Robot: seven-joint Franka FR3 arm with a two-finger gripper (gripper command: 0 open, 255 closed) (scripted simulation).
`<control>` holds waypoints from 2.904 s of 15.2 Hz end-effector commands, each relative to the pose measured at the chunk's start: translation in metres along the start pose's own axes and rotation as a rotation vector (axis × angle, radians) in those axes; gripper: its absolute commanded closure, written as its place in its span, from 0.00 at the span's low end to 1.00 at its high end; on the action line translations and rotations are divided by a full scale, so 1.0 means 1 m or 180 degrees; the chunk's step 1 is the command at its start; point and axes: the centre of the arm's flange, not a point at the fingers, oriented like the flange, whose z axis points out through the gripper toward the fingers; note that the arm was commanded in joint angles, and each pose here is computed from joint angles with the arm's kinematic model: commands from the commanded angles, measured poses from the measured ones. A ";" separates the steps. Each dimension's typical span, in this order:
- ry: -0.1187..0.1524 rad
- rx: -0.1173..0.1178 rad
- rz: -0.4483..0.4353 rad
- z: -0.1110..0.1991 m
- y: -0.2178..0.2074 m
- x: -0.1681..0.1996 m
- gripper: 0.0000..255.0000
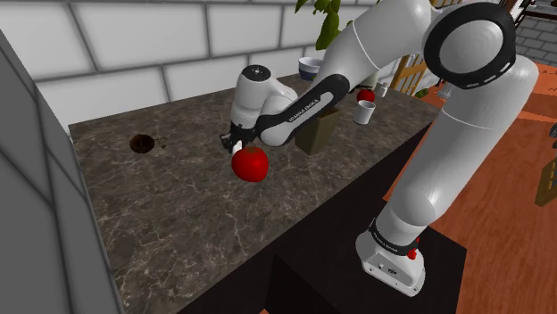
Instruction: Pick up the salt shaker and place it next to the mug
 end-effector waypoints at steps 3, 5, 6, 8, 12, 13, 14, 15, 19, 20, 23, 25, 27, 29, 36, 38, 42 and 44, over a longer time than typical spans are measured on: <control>-0.0002 0.0001 0.0000 -0.020 0.000 0.008 1.00; -0.0002 0.0001 0.0000 -0.030 0.000 0.011 1.00; -0.0002 0.0001 0.0000 -0.035 0.000 0.013 1.00; -0.0002 0.0001 0.0000 -0.045 -0.001 0.017 1.00; -0.0002 0.0001 0.0000 -0.065 -0.001 0.024 1.00; -0.0002 0.0001 0.0000 -0.070 -0.001 0.026 1.00; -0.0002 0.0001 0.0000 -0.075 -0.001 0.028 1.00; -0.0002 0.0001 0.0000 -0.080 -0.002 0.029 1.00; -0.0002 0.0001 0.0000 -0.100 -0.002 0.037 1.00; -0.0002 0.0001 0.0000 -0.105 -0.002 0.038 1.00; -0.0002 0.0001 0.0000 -0.120 -0.002 0.044 1.00; -0.0002 0.0001 0.0000 -0.129 -0.003 0.047 1.00; -0.0002 0.0001 0.0000 -0.138 -0.003 0.051 1.00; -0.0002 0.0001 0.0000 -0.138 0.023 0.053 1.00; -0.0002 0.0001 0.0000 -0.137 0.115 0.061 1.00; -0.0002 0.0001 0.0000 -0.137 0.142 0.064 1.00; -0.0002 0.0001 0.0000 -0.137 0.194 0.069 1.00; -0.0002 0.0001 0.0000 -0.137 0.221 0.071 1.00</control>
